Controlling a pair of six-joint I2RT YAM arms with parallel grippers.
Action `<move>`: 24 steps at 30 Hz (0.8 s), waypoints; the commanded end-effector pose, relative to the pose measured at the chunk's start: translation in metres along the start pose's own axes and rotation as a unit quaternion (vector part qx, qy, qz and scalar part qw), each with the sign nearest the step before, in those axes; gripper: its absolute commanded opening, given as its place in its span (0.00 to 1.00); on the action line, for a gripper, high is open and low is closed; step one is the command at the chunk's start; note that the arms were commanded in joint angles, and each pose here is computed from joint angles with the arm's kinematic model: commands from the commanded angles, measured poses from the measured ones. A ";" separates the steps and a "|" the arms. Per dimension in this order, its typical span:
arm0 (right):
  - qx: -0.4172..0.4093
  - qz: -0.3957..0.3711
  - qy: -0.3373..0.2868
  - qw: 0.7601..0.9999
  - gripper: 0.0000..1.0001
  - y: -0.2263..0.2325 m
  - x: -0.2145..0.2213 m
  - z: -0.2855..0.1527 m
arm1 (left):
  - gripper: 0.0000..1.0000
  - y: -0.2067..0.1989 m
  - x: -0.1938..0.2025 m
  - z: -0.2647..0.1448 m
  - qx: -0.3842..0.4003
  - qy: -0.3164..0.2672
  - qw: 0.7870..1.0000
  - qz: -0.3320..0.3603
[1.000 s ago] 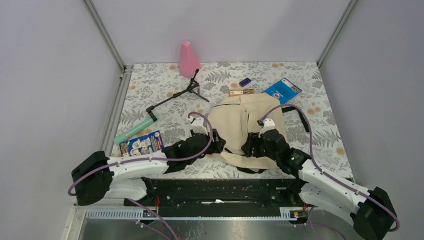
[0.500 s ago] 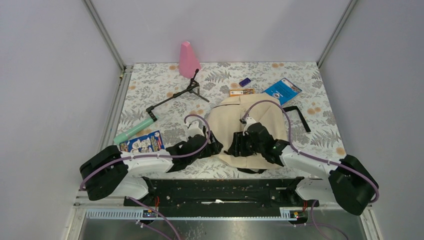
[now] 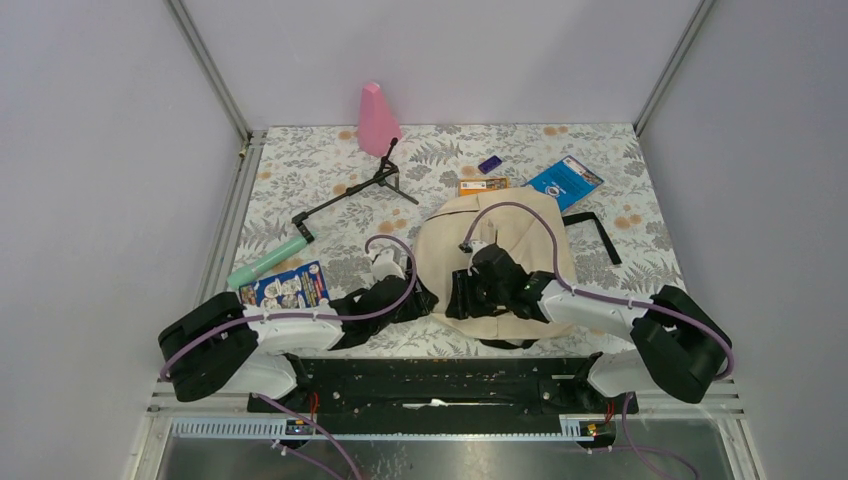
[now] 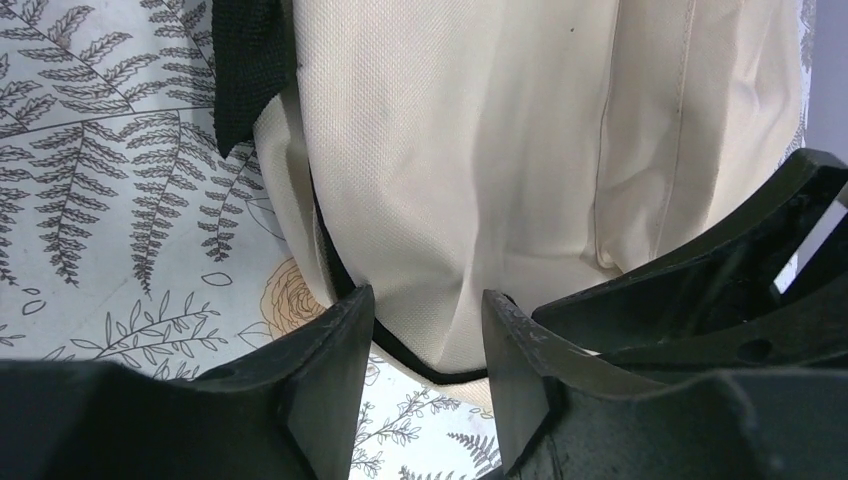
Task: Pack the student bag
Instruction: Unzip the student bag at the center of the board.
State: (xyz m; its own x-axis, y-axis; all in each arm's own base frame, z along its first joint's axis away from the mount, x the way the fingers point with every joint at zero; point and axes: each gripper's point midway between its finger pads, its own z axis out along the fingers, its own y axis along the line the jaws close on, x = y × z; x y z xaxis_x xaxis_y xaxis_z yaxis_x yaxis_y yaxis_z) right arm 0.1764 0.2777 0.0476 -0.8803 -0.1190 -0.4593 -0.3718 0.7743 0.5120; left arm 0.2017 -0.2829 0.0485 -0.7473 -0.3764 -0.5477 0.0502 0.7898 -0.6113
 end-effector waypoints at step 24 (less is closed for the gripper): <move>0.151 0.158 -0.136 0.966 0.77 -0.072 0.034 -0.087 | 0.74 -0.107 0.026 -0.022 0.212 0.018 0.935 0.285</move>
State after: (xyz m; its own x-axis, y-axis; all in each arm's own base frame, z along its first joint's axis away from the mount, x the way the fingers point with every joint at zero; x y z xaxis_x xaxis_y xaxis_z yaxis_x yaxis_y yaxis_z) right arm 0.1462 0.1928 0.0616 -0.8489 0.2016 -0.4887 -0.0749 0.8692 0.4887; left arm 0.1680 -0.3421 0.0970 -0.6087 0.0204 -0.7931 0.5794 0.6944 -0.4268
